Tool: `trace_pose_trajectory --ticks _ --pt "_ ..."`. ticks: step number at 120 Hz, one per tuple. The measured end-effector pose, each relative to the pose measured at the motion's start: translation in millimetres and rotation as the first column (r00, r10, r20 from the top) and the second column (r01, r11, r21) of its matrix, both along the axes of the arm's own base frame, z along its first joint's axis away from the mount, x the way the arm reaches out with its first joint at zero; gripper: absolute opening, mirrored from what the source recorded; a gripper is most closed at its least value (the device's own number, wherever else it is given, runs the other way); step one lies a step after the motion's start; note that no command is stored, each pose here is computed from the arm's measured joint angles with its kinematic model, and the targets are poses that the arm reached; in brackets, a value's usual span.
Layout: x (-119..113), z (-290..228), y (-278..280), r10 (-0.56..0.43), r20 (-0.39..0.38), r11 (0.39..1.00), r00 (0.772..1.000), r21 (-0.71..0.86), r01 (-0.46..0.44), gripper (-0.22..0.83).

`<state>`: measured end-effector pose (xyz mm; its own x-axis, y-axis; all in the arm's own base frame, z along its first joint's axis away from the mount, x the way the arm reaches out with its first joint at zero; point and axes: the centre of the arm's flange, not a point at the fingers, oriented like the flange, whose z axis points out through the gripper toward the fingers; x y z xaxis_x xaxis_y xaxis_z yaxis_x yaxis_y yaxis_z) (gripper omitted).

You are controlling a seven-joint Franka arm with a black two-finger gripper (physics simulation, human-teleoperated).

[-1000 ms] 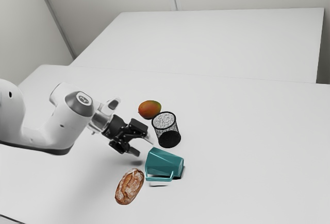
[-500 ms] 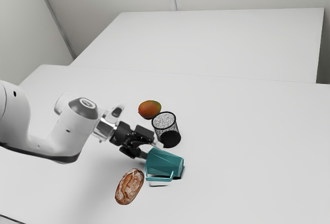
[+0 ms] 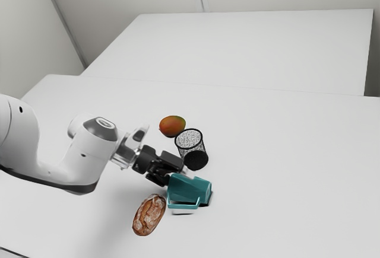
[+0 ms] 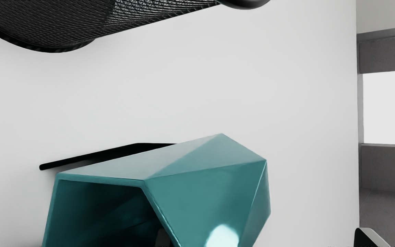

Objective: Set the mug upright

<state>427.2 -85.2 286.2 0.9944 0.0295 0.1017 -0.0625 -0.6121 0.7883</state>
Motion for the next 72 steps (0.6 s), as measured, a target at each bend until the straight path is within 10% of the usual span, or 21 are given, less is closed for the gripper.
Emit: trace_pose_trajectory --ticks 72 --pt "-0.9 -1.3 -0.5 -0.022 0.049 1.0 0.999 0.0 0.022 -0.05"
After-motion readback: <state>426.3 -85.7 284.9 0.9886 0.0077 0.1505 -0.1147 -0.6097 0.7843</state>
